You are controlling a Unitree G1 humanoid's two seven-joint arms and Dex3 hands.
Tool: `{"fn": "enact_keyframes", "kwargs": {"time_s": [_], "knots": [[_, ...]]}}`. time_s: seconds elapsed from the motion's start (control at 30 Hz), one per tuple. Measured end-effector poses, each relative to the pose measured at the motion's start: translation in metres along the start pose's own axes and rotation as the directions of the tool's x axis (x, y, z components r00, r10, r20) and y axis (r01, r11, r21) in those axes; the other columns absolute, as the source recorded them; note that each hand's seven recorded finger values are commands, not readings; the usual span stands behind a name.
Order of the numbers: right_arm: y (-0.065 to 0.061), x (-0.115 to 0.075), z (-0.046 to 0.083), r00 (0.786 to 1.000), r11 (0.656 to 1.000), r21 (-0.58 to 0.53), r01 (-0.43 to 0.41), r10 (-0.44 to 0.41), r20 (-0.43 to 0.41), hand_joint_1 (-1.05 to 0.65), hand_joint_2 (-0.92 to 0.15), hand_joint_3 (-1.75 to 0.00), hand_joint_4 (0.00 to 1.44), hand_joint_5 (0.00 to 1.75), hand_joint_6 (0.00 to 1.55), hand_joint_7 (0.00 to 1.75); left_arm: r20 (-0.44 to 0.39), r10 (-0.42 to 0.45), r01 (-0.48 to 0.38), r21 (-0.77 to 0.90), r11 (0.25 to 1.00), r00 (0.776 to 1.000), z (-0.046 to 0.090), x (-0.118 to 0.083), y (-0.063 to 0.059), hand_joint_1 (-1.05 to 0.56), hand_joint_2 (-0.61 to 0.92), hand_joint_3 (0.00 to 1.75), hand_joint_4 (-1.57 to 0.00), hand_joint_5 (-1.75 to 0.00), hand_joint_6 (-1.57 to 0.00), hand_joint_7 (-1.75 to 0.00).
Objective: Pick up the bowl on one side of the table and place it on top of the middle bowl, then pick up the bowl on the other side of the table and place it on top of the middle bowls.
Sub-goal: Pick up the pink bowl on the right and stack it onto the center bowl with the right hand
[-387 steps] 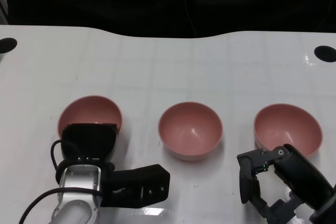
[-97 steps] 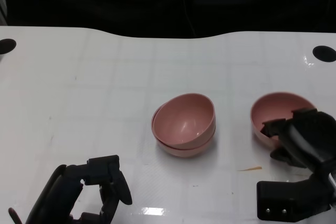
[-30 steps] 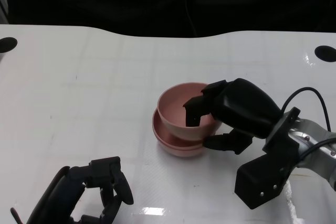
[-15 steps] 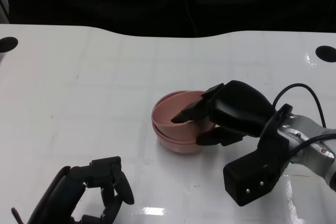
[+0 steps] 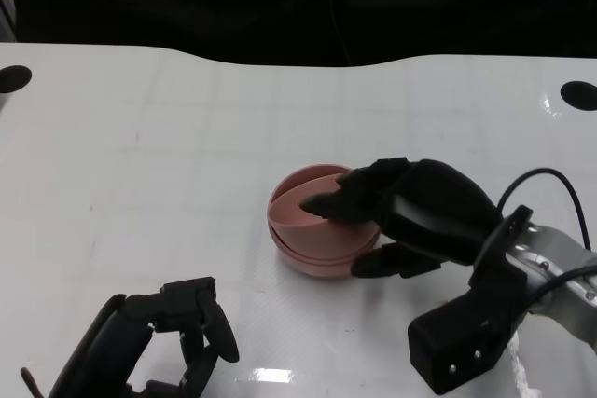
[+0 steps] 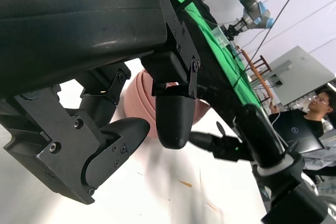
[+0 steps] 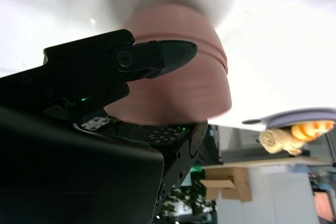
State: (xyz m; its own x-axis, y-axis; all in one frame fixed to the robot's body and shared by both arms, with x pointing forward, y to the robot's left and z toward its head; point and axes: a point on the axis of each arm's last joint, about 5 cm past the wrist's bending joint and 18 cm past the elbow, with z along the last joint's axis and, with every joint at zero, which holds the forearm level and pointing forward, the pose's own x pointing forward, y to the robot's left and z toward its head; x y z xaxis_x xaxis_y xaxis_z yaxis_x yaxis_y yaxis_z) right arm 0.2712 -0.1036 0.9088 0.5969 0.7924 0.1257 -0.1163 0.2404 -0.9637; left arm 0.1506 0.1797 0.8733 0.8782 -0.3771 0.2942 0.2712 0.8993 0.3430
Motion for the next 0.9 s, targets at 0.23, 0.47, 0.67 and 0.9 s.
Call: {"fn": "enact_keyframes", "kwargs": {"time_s": [0.23,0.47,0.67,0.9], "knots": [[0.006,-0.015,0.002,0.999,1.0,0.002,-0.025,0.025,-0.035,-0.71,-0.92,-0.32,0.23,0.0,0.26,0.0,0.0,0.0,0.0,0.0,1.0,1.0,0.0,0.0,0.0,-0.05,0.37,1.42,-0.83,-1.74,-0.79,-1.46],[0.013,-0.022,0.003,0.998,0.999,0.017,-0.037,0.038,-0.056,-0.7,-0.92,-0.31,0.17,0.0,0.22,0.0,0.0,-0.001,0.001,0.001,1.0,1.0,0.0,0.0,0.0,-0.05,0.37,1.41,-0.83,-1.75,-0.79,-1.46],[0.016,-0.025,0.003,0.997,0.999,0.026,-0.042,0.044,-0.064,-0.69,-0.92,-0.31,0.16,0.0,0.21,0.0,0.0,-0.001,0.001,0.002,1.0,1.0,0.0,0.0,0.0,-0.05,0.38,1.4,-0.83,-1.75,-0.79,-1.46],[0.017,-0.025,0.004,0.997,0.999,0.015,-0.041,0.042,-0.061,-0.69,-0.92,-0.31,0.18,0.01,0.22,0.01,0.0,-0.002,0.002,0.002,1.0,1.0,0.0,0.0,0.0,-0.05,0.37,1.41,-0.83,-1.75,-0.79,-1.46]]}}
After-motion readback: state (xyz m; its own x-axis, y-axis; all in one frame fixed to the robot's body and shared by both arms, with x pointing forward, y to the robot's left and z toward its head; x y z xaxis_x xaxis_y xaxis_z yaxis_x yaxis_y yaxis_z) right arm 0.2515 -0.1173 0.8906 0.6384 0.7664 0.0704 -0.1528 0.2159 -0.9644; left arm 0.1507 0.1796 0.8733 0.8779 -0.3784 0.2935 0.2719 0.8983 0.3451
